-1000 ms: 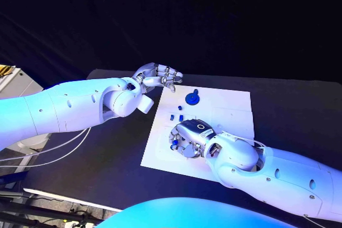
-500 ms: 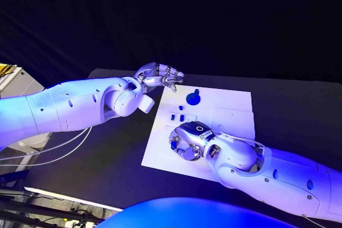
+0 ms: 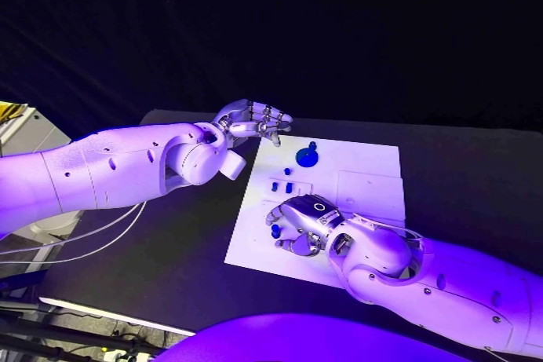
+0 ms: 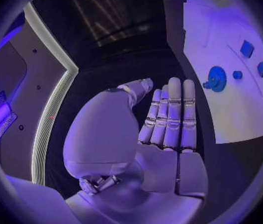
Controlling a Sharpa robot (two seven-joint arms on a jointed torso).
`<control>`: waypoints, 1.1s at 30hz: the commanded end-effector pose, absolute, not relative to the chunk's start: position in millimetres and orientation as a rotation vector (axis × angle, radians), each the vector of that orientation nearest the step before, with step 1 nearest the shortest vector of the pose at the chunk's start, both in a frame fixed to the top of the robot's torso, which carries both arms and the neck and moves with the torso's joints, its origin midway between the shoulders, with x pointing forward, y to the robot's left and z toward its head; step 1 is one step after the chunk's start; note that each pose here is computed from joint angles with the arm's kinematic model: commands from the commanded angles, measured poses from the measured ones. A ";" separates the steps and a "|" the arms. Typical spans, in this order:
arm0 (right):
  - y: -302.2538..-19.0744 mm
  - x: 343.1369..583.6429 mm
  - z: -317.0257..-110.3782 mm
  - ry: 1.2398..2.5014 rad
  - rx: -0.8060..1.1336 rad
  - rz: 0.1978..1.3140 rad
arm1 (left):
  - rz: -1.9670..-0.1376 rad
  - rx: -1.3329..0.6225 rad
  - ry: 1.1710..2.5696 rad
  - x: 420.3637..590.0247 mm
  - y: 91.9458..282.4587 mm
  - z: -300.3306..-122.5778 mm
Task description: Assemble the parts on the task board
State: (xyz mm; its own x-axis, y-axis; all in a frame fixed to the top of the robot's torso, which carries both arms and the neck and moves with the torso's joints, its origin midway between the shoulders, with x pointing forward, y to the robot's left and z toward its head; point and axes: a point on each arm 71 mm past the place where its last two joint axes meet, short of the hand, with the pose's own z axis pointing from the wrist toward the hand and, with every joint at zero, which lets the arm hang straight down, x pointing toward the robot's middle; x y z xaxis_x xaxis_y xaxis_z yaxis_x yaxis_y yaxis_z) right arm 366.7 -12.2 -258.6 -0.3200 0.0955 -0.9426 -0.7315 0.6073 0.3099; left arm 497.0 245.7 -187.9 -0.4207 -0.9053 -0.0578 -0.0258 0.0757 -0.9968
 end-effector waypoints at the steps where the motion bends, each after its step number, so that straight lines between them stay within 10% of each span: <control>1: -11.5 362.9 -254.1 1.659 -0.503 0.958 | -1.464 -0.955 1.569 497.2 244.0 -186.4; 13: -44.3 364.8 -232.1 1.618 -0.372 1.006 | -1.471 -0.963 1.575 498.5 242.0 -189.0; 24: -157.0 407.0 -202.8 1.846 0.339 0.967 | -1.464 -0.983 1.561 496.4 251.3 -193.8; 33: -226.0 401.9 -201.4 1.915 0.500 0.839 | -1.455 -1.006 1.555 492.6 257.4 -199.1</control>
